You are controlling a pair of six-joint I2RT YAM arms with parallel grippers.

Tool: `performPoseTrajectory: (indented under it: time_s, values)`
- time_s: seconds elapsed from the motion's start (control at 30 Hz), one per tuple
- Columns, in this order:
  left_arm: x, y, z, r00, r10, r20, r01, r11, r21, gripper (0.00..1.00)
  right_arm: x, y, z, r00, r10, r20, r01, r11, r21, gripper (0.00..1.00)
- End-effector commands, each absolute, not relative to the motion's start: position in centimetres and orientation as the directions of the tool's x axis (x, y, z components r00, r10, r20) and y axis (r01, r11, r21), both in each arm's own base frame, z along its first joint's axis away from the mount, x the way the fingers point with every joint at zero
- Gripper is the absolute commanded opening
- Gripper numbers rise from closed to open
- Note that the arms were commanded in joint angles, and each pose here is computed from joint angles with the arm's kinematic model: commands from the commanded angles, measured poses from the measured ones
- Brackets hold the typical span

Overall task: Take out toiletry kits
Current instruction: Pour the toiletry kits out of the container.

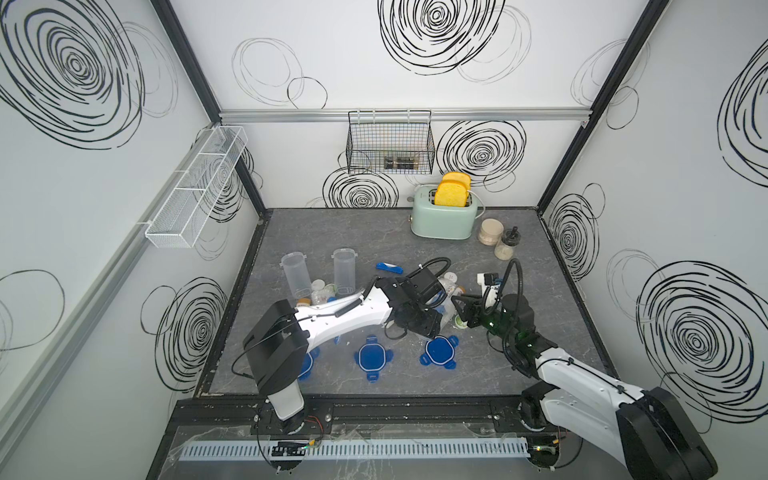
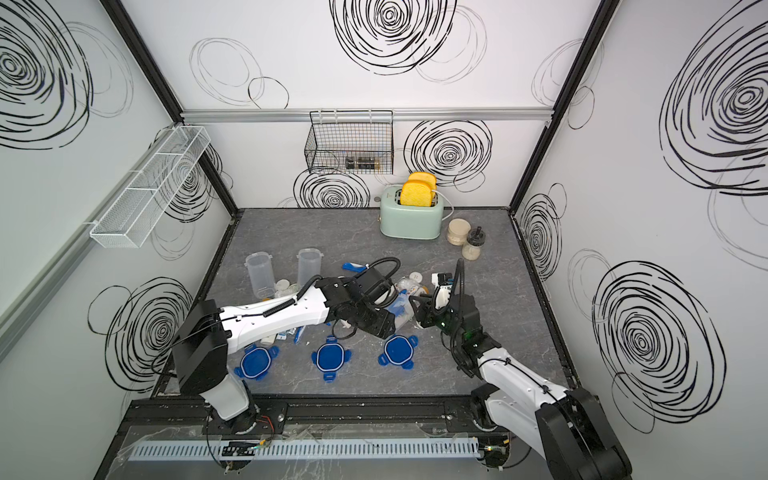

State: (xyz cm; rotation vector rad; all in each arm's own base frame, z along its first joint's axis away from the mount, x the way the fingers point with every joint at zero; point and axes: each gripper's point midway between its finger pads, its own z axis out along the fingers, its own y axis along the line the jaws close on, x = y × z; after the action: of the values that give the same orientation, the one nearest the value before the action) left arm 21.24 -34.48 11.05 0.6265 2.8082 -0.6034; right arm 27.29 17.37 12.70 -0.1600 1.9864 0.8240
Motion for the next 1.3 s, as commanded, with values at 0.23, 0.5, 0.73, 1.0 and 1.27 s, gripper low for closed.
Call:
performPoseTrajectory:
  time_s: [0.23, 0.5, 0.73, 1.0, 1.27]
  values:
    - [20.3, -33.7, 12.6, -0.871, 0.373, -0.318, 0.473, 0.809, -0.348, 0.25, 27.3, 17.5, 13.1, -0.527, 0.203, -0.826, -0.447, 0.76, 0.471, 0.46]
    - [19.6, -33.3, 13.0, -0.869, 0.379, -0.319, 0.48, 0.805, -0.349, 0.26, 27.3, 17.5, 12.9, -0.532, 0.201, -0.823, -0.446, 0.759, 0.474, 0.47]
    - [19.5, -32.7, 13.3, -0.863, 0.389, -0.323, 0.488, 0.807, -0.332, 0.26, 27.3, 17.5, 12.9, -0.531, 0.201, -0.823, -0.446, 0.759, 0.474, 0.47]
    - [19.4, -31.8, 13.3, -0.865, 0.384, -0.324, 0.484, 0.811, -0.33, 0.25, 27.3, 17.5, 12.9, -0.531, 0.201, -0.823, -0.443, 0.762, 0.472, 0.47]
    - [18.9, -31.0, 13.0, -0.867, 0.385, -0.315, 0.481, 0.811, -0.332, 0.25, 27.3, 17.6, 12.7, -0.537, 0.199, -0.82, -0.443, 0.761, 0.475, 0.47]
